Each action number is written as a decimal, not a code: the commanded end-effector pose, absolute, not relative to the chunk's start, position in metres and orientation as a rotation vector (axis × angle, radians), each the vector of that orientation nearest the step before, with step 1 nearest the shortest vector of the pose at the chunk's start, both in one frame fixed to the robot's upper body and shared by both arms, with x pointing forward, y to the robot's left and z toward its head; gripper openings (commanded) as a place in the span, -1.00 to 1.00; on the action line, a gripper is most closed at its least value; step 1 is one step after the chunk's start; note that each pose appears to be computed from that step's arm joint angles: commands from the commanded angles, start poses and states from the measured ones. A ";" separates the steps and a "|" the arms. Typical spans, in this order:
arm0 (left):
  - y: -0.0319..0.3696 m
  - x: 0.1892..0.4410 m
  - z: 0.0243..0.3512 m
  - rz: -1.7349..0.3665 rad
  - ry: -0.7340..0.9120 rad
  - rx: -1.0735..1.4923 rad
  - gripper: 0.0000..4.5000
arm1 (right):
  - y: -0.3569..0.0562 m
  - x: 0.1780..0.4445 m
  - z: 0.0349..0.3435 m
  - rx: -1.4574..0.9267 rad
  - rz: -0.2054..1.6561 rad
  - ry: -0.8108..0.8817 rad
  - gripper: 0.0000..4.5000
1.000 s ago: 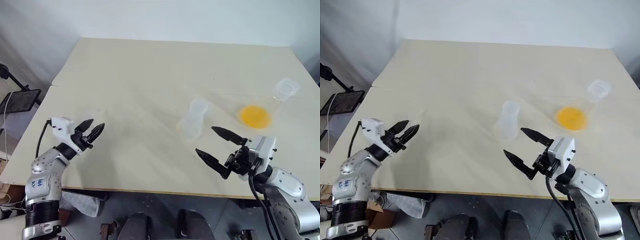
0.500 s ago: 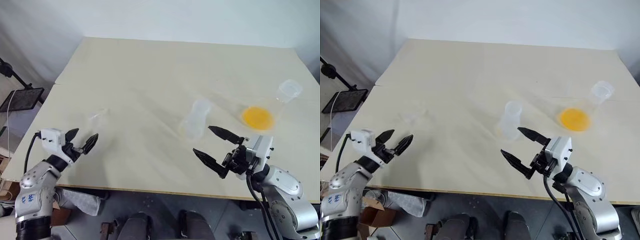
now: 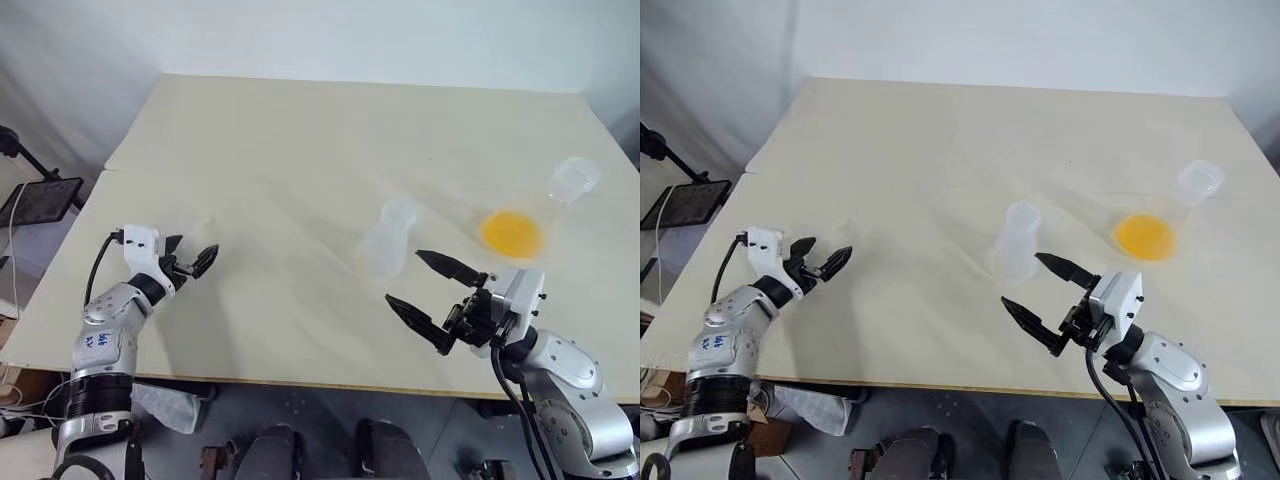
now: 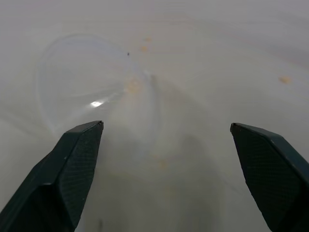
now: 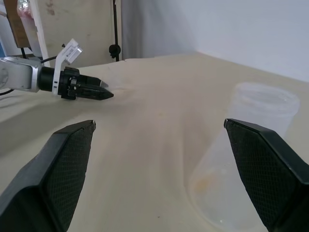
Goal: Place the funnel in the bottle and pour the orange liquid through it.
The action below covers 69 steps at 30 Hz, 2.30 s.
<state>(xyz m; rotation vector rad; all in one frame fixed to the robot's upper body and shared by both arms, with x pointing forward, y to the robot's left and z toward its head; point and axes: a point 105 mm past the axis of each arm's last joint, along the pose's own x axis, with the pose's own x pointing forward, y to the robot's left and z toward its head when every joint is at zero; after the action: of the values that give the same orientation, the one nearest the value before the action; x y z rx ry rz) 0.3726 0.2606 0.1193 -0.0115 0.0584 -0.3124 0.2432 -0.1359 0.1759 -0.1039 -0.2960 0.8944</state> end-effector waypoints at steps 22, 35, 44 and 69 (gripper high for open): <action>0.234 0.372 0.171 -0.616 -0.105 0.142 -1.00 | -0.139 0.228 0.186 -0.144 0.884 -0.345 1.00; 0.085 0.360 0.299 -1.426 -0.283 0.682 -1.00 | -0.188 0.192 0.175 -0.211 0.661 -0.240 1.00; 0.012 0.362 0.301 -1.609 -0.251 0.866 -1.00 | -0.213 0.179 0.179 -0.187 0.423 -0.294 1.00; -0.023 0.369 0.291 -1.597 -0.187 1.175 -1.00 | -0.196 0.180 0.181 -0.155 0.388 -0.337 1.00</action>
<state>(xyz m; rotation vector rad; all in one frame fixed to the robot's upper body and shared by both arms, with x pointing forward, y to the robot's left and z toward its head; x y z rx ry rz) 0.3740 -0.0152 0.2765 1.1259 -0.1397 -1.5992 0.1825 -0.1971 0.1719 -0.1392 -0.3026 0.3884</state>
